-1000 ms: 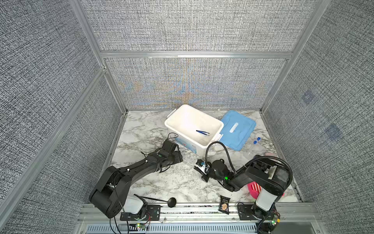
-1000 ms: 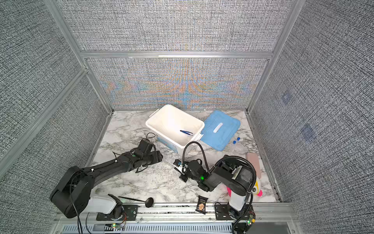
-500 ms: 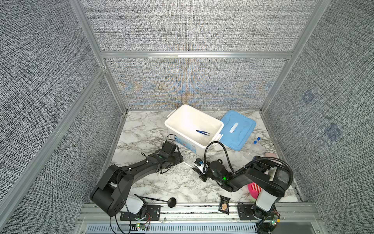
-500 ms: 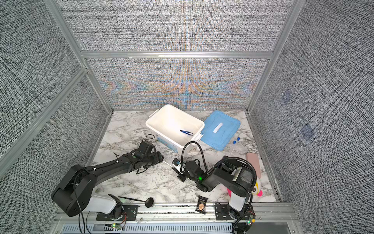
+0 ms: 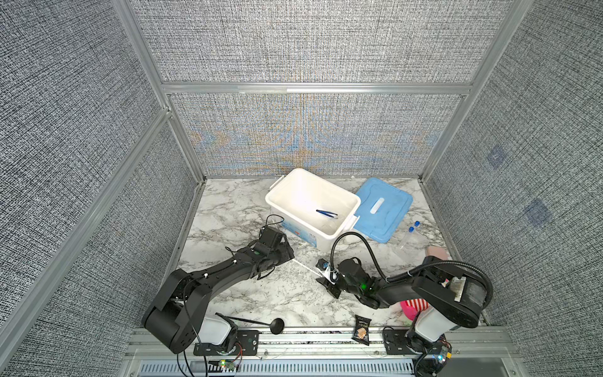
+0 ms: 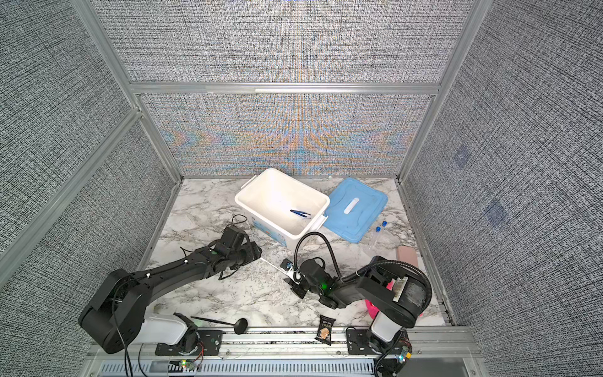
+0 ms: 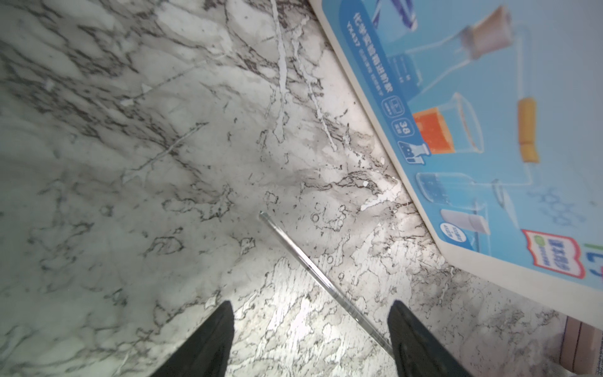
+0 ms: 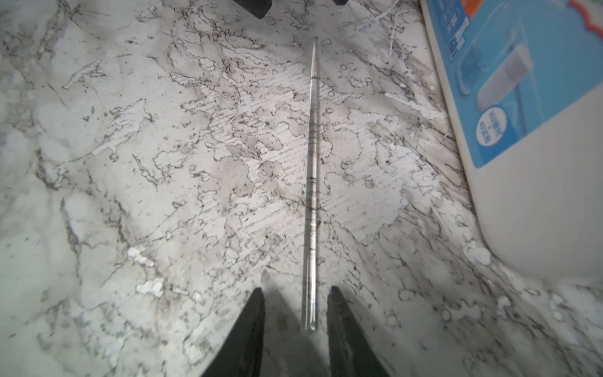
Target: Organize the chemistry lab equipment
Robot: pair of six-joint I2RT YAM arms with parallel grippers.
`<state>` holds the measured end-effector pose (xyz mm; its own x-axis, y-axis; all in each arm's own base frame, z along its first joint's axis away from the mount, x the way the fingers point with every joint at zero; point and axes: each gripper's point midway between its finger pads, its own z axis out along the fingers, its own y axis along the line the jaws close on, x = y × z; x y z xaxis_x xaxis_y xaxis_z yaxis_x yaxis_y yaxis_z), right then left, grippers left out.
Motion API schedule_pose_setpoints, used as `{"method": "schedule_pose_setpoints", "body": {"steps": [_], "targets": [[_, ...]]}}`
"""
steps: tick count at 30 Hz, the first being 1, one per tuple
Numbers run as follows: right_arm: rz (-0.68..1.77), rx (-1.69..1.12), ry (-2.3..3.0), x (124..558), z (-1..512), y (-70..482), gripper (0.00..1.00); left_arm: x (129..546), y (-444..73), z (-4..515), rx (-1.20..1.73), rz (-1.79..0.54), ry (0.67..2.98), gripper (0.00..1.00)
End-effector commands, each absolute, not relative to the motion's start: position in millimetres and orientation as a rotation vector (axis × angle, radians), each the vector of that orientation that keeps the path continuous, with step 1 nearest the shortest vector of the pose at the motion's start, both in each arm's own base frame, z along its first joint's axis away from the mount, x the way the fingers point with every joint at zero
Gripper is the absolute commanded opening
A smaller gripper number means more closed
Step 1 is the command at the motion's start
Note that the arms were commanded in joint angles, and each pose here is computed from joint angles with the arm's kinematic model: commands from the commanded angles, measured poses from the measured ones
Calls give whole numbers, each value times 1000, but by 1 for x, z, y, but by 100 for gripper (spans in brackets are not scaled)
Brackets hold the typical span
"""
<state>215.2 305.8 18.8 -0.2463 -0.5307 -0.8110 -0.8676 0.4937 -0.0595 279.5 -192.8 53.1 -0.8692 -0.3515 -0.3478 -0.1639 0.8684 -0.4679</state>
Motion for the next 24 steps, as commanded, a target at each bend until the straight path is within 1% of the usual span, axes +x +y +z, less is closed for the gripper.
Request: {"method": "schedule_pose_setpoints", "body": {"steps": [1,2,4,8,13,24], "targets": [[478,-1197,1976,211,-2,298,27,280,-191,55,-375,-593,2606,76],[481,-1200,1973,211,-5,298,22,280,-191,55,-375,-593,2605,76],[490,-1197,1967,211,-7,300,16,280,-191,55,-378,-593,2605,76],[502,-1189,1941,211,-7,302,13,281,-195,57,-355,-618,2599,76],[510,-1174,1886,211,2,304,7,283,-197,57,-350,-629,2593,76],[530,-1136,1806,215,28,317,6,285,-196,50,-367,-606,2610,77]]}}
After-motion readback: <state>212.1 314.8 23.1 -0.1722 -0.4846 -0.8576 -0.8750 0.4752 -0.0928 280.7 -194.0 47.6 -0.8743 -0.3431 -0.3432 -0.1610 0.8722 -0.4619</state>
